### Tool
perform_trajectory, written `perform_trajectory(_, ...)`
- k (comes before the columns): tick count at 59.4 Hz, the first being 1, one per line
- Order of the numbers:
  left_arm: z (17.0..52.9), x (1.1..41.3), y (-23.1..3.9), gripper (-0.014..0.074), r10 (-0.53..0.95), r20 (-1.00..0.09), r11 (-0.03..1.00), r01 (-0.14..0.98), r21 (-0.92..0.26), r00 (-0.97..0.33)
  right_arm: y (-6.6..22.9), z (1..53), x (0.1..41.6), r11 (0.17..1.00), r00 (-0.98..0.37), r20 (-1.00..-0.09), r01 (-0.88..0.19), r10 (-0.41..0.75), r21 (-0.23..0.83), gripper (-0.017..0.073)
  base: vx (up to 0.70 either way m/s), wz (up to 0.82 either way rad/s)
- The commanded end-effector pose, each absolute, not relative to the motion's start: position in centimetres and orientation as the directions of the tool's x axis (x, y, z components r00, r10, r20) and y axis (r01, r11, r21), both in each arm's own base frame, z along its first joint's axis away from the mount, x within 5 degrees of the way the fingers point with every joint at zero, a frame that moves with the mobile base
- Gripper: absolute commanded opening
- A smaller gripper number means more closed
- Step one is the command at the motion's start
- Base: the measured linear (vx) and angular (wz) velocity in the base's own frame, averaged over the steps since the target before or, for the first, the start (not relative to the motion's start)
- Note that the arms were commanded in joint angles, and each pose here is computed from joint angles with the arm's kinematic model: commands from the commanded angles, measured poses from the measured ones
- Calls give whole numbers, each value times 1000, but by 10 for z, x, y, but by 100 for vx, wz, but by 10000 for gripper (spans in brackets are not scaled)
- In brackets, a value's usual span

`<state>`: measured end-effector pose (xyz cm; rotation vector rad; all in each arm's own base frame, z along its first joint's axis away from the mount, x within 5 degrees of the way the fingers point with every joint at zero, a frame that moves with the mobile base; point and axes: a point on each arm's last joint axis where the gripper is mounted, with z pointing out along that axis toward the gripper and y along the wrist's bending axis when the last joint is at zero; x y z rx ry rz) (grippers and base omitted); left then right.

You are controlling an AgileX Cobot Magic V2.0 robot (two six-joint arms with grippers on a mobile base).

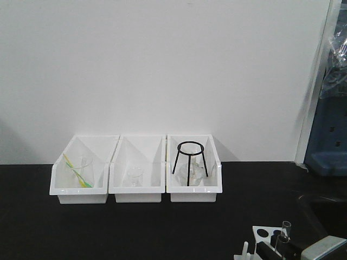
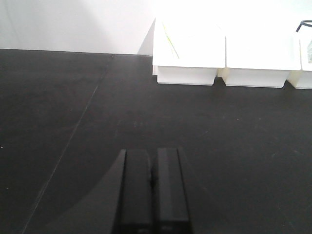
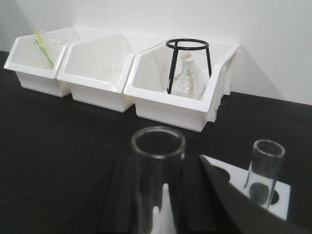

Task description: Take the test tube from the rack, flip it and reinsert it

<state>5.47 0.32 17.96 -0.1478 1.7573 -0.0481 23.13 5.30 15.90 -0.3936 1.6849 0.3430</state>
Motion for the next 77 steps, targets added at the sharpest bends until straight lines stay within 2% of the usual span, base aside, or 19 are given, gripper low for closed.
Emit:
perform_trajectory(1, 187, 55, 3, -6, -126, -988, 991, -54, -122, -92, 54, 184, 234, 891, 31, -999, -454, 19, 3, -15, 0, 0)
perform_trajectory(9, 187, 55, 3, -6, -126, -988, 991, -54, -122, -92, 53, 199, 232, 893, 60, -998, -449, 26, -4, -13, 0, 0)
perform_trajectory(17, 187, 55, 3, -6, -126, -988, 991, -54, -122, -92, 51, 228, 234, 901, 63, -995, -431, 78, 43, -13, 0, 0)
perform_trajectory(36, 187, 55, 3, -6, -126, -988, 991, -54, -122, -92, 43, 342, 238, 942, 70, -997, -336, 23, -1, -12, 0, 0)
perform_trajectory(45, 187, 55, 3, -6, -126, -988, 991, -54, -122, -92, 39, 371, 240, 953, 99, -993, -288, -66, -92, -12, 0, 0)
perform_trajectory(49, 187, 55, 3, -6, -126, -988, 991, -54, -122, -92, 42, 375, 239, 922, 144, -966, -297, -216, -250, -12, 0, 0)
perform_trajectory(52, 187, 55, 3, -6, -126, -988, 991, -54, -122, -92, 45, 375, 239, 836, 194, -886, -295, -421, -462, -12, 0, 0)
perform_trajectory(54, 187, 55, 3, -6, -126, -988, 991, -54, -122, -92, 47, 373, 238, 706, 244, -760, -283, -602, -649, -12, 0, 0)
perform_trajectory(55, 187, 55, 3, -6, -126, -988, 991, -54, -122, -92, 48, 371, 238, 603, 274, -661, -272, -699, -750, -12, 0, 0)
perform_trajectory(57, 187, 55, 3, -6, -126, -988, 991, -54, -122, -92, 49, 368, 237, 447, 312, -510, -252, -802, -858, -10, 0, 0)
perform_trajectory(58, 187, 55, 3, -6, -126, -988, 991, -54, -122, -92, 49, 365, 237, 329, 335, -395, -236, -856, -914, -10, 0, 0)
perform_trajectory(61, 187, 55, 3, -6, -126, -988, 991, -54, -122, -92, 49, 360, 236, 124, 368, -195, -209, -909, -970, -8, 0, 0)
perform_trajectory(63, 187, 55, 3, -6, -126, -988, 991, -54, -122, -92, 48, 358, 236, 63, 374, -139, -208, -917, -976, -8, 0, 0)
perform_trajectory(65, 187, 55, 3, -6, -126, -988, 991, -54, -122, -92, 48, 357, 236, 47, 371, -125, -213, -920, -976, -8, 0, 0)
perform_trajectory(67, 187, 55, 3, -6, -126, -988, 991, -54, -122, -92, 48, 357, 236, 63, 365, -142, -221, -920, -973, -8, 0, 0)
perform_trajectory(71, 187, 55, 3, -6, -126, -988, 991, -54, -122, -92, 47, 358, 237, 179, 326, -258, -252, -910, -951, -8, 0, 0)
perform_trajectory(73, 187, 55, 3, -6, -126, -988, 991, -54, -122, -92, 45, 360, 238, 308, 278, -380, -270, -882, -912, -8, 0, 0)
perform_trajectory(75, 187, 55, 3, -6, -126, -988, 991, -54, -122, -92, 42, 364, 239, 486, 208, -546, -279, -812, -828, -8, 0, 0)
perform_trajectory(77, 187, 55, 3, -6, -126, -988, 991, -54, -122, -92, 38, 368, 240, 685, 123, -729, -269, -673, -677, -8, 0, 0)
